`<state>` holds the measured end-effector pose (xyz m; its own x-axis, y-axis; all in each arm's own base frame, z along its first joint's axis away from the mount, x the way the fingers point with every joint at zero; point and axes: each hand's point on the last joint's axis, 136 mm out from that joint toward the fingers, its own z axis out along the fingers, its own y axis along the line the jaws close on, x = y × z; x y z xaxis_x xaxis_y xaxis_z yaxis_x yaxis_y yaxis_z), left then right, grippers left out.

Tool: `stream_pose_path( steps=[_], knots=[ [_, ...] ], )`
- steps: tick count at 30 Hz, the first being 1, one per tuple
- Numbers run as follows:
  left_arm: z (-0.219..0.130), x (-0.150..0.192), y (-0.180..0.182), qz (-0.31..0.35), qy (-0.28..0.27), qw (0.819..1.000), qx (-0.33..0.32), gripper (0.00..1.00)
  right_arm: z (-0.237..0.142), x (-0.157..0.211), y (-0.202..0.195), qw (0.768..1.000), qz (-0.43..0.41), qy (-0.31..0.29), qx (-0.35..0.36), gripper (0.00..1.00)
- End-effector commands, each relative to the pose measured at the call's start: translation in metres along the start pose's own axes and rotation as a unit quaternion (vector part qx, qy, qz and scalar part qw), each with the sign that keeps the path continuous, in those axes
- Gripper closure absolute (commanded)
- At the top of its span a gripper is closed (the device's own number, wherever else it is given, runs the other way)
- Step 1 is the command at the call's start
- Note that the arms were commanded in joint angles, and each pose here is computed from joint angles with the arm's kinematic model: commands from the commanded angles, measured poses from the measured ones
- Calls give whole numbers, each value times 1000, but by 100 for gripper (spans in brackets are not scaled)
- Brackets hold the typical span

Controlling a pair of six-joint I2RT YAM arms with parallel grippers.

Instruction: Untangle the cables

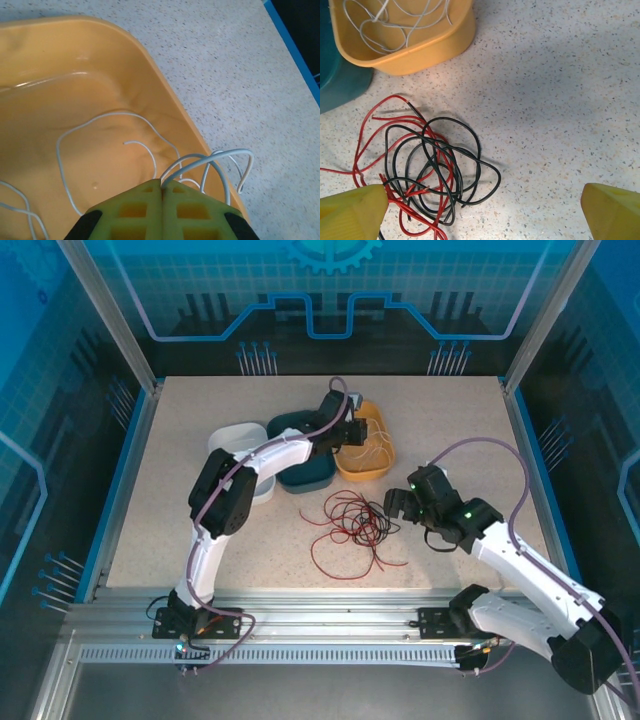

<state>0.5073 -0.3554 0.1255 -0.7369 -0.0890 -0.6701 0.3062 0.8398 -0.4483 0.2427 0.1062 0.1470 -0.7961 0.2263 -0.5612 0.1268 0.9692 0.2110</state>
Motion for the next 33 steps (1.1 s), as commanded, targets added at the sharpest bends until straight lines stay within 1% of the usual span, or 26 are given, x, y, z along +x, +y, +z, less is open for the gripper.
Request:
stream_pose_path(
  steps=[1,3,10,14,17,21,24,26,30,33],
  knots=[
    [8,-3,19,-9,5,999,-35,94,-1,-4,-10,999,15,6,33,0],
    [11,-5,22,-17,3,999,-38,93,0,-4,-9,999,13,11,38,0],
    [4,-21,25,-26,-9,999,-35,77,10,2,-10,998,3,39,58,0],
    [-8,-29,18,-20,-17,999,-27,73,16,6,-10,996,4,56,66,0],
    [-23,-35,7,-22,-23,999,-8,71,19,7,-9,995,8,64,73,0],
    [-52,-45,-11,-23,-44,998,25,61,19,0,-2,995,9,62,72,0],
    [-80,-50,-20,-17,-64,997,42,56,19,-2,5,996,2,59,65,0],
    [-100,-51,-22,-15,-85,995,48,49,18,-4,9,997,-3,49,64,0],
    [-137,-49,-19,-11,-113,993,40,24,17,-6,21,997,-25,38,63,0],
    [-158,-42,-14,-11,-124,992,32,5,20,-6,26,995,-42,40,75,0]
  ],
)
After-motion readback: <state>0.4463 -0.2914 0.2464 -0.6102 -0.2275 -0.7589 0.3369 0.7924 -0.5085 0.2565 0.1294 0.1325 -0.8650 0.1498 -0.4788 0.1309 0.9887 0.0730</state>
